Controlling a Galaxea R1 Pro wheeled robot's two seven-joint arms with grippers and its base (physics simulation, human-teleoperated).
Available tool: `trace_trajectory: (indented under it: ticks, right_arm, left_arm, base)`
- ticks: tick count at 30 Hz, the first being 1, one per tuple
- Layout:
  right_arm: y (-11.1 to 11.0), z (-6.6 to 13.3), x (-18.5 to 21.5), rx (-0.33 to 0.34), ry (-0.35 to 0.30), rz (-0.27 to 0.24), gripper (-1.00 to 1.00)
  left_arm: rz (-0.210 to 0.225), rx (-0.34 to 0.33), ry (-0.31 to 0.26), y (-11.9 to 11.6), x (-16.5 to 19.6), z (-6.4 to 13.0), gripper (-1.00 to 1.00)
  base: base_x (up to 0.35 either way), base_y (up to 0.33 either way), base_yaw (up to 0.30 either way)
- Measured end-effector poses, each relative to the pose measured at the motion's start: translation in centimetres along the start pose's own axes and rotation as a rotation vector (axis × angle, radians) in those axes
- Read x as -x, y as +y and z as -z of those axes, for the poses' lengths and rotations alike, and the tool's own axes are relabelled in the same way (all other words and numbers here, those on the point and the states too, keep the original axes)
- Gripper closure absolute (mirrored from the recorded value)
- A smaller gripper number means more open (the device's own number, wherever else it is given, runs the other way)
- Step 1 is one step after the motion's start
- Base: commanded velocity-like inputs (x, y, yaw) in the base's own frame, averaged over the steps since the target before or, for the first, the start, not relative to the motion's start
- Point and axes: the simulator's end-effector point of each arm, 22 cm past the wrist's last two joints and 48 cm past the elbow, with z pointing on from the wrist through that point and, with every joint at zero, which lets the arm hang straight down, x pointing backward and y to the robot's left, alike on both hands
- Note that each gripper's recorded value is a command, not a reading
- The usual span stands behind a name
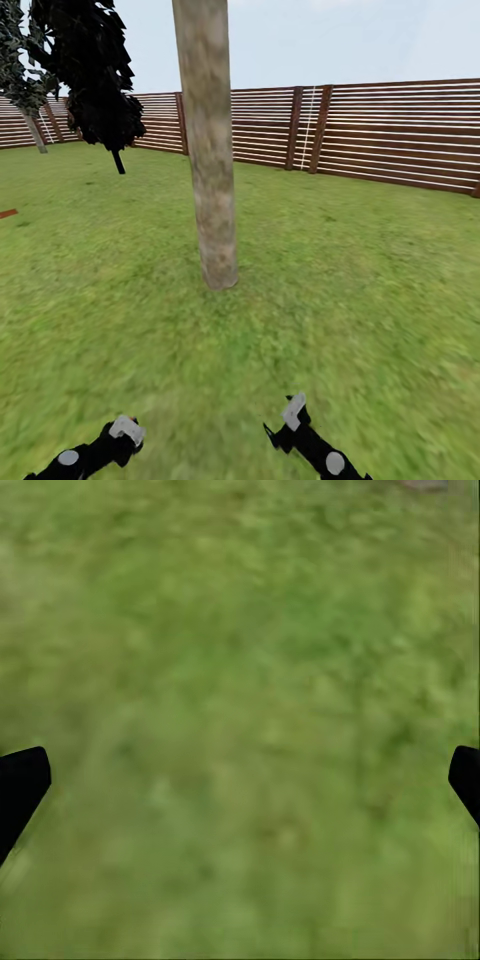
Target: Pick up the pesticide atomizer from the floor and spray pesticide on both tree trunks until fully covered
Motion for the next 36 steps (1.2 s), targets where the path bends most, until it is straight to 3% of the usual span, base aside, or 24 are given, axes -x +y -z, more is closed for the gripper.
trace_trajectory:
  ticks: [1, 4, 6, 8, 10, 13, 17, 21, 22, 30, 32, 33, 36]
  right_arm:
    - [-0.1, -0.7, 2.1, 0.069, -0.005, 0.015, -1.0]
    - [0.1, -1.9, 6.5, 0.213, -0.035, 0.049, -1.0]
    - [0.5, -2.1, 8.2, 0.287, -0.043, 0.062, -1.0]
    - [1.1, -2.2, 9.6, 0.341, -0.049, 0.07, -1.0]
    - [2.5, -2.5, 12.3, 0.422, -0.07, 0.078, -1.0]
    - [2.3, -2.7, 13.4, 0.435, -0.08, 0.088, -1.0]
    - [3.3, -2.0, 14.1, 0.503, -0.09, 0.102, -1.0]
    - [4.1, -1.4, 15.0, 0.556, -0.109, 0.125, -1.0]
    - [4.4, -1.4, 15.4, 0.564, -0.115, 0.126, 1.0]
    - [5.4, -1.4, 16.4, 0.582, -0.132, 0.128, 1.0]
    - [7.7, -1.3, 16.4, 0.634, -0.121, 0.188, 1.0]
    - [9.5, -1.1, 16.2, 0.675, -0.107, 0.244, 1.0]
    - [10.6, -1.0, 16.3, 0.7, -0.105, 0.278, 1.0]
  left_arm:
    - [-0.073, -0.09, 0.037, -0.6, 1.3, -0.1, 1.0]
    - [-0.228, -0.262, 0.081, -1.7, 4.3, 0.4, 1.0]
    - [-0.304, -0.355, 0.107, -2.3, 5.6, 1.1, 1.0]
    - [-0.348, -0.421, 0.123, -2.7, 6.7, 1.8, 1.0]
    - [-0.393, -0.552, 0.132, -3.5, 9.3, 3.6, 1.0]
    - [-0.402, -0.603, 0.148, -4.0, 9.8, 4.5, 1.0]
    - [-0.405, -0.62, 0.16, -4.3, 9.5, 4.7, 1.0]
    - [-0.435, -0.629, 0.211, -4.4, 8.2, 4.8, 1.0]
    - [-0.442, -0.629, 0.22, -4.3, 8.0, 4.8, 1.0]
    - [-0.437, -0.63, 0.213, -4.5, 8.3, 4.7, 1.0]
    - [-0.442, -0.641, 0.199, -5.4, 9.1, 4.4, 1.0]
    - [-0.447, -0.655, 0.19, -6.4, 9.6, 4.0, 1.0]
    - [-0.462, -0.697, 0.16, -9.5, 10.9, 3.2, 1.0]
  base:
    - [0.339, 0.0, 0.0]
    - [0.339, 0.0, 0.0]
    - [0.339, 0.0, 0.0]
    - [0.339, 0.0, 0.0]
    - [0.317, 0.0, 0.0]
    - [0.262, 0.0, 0.0]
    - [0.205, 0.0, 0.0]
    - [0.11, 0.0, 0.0]
    - [0.029, 0.0, 0.0]
    - [0.004, 0.0, 0.0]
    - [0.0, 0.0, 0.0]
    - [0.0, 0.0, 0.0]
    - [0.0, 0.0, 0.0]
